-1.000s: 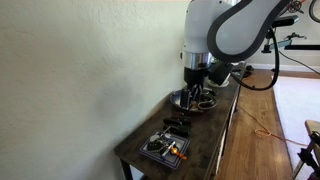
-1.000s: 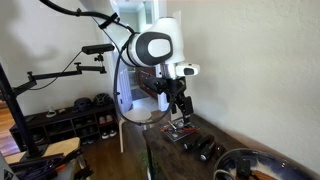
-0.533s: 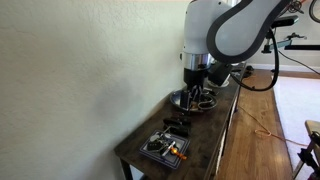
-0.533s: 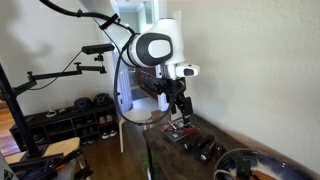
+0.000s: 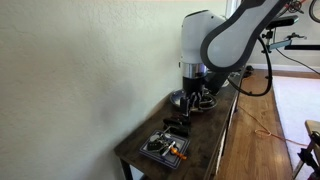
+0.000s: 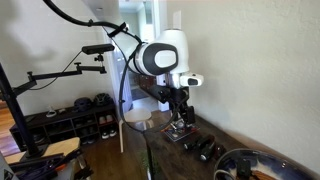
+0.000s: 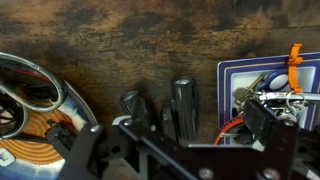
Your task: Put one of the flesh-lights in the bowl
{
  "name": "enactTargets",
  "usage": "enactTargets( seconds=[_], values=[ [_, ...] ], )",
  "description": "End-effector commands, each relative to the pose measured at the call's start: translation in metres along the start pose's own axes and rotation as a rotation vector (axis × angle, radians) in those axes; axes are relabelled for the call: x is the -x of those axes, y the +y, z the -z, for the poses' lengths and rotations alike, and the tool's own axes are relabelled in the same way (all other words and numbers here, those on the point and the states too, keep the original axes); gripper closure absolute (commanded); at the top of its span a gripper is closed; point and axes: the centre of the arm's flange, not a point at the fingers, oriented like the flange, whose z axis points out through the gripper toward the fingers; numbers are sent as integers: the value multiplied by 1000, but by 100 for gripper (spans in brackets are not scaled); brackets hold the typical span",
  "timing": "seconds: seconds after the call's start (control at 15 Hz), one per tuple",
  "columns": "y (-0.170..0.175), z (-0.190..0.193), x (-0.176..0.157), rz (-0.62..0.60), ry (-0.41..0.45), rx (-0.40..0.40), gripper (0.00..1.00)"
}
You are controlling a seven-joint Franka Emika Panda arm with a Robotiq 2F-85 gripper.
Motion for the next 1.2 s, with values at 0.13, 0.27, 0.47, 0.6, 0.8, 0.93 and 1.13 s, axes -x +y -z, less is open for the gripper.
enactTargets(
  seconds=[0.13, 0.27, 0.47, 0.6, 0.8, 0.93, 1.13],
  values=[
    [9, -32, -15, -33, -34, 22, 0],
    [12, -43, -19, -43, -48, 18, 0],
    [12, -61, -25, -46, -72, 15, 0],
    [12, -72, -29, -46, -85, 13, 0],
    [9, -86, -34, -43, -94, 7, 0],
    [8, -94, -38, -41, -100, 4, 0],
    [6, -102, -43, -41, -104, -5, 0]
  ],
)
